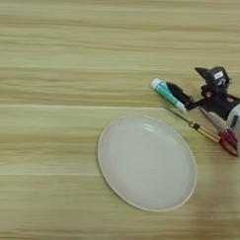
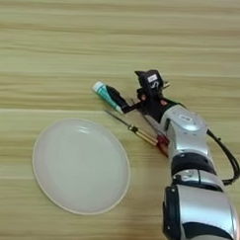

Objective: Move the objects on the table

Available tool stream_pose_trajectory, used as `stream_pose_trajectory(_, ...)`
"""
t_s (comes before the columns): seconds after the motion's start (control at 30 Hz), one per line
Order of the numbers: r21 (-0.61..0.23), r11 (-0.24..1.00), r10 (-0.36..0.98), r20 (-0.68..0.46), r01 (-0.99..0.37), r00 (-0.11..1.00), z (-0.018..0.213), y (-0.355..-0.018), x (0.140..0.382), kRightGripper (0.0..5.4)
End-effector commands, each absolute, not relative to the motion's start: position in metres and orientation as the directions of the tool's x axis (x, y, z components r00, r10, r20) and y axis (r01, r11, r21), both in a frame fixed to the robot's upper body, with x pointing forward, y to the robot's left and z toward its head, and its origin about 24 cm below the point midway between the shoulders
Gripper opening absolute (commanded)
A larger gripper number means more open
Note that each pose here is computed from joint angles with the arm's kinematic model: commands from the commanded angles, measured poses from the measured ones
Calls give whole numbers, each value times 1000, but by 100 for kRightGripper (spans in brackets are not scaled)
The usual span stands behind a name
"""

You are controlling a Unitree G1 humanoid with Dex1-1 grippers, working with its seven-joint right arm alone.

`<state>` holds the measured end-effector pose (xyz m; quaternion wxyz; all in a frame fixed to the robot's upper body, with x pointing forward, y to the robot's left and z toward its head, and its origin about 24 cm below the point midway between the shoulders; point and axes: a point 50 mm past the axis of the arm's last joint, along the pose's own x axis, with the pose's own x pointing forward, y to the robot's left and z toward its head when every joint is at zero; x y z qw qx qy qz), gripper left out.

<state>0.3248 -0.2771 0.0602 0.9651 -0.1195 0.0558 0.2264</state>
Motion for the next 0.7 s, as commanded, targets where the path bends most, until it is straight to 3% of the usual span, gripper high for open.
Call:
stream_pose_trajectory(0.03, -302, 841, 439, -104, -449, 893, 93, -278, 337, 536)
stream_pose_trajectory(0.7, -214, 873, 383, -256, -438, 888, 79, -279, 339, 536)
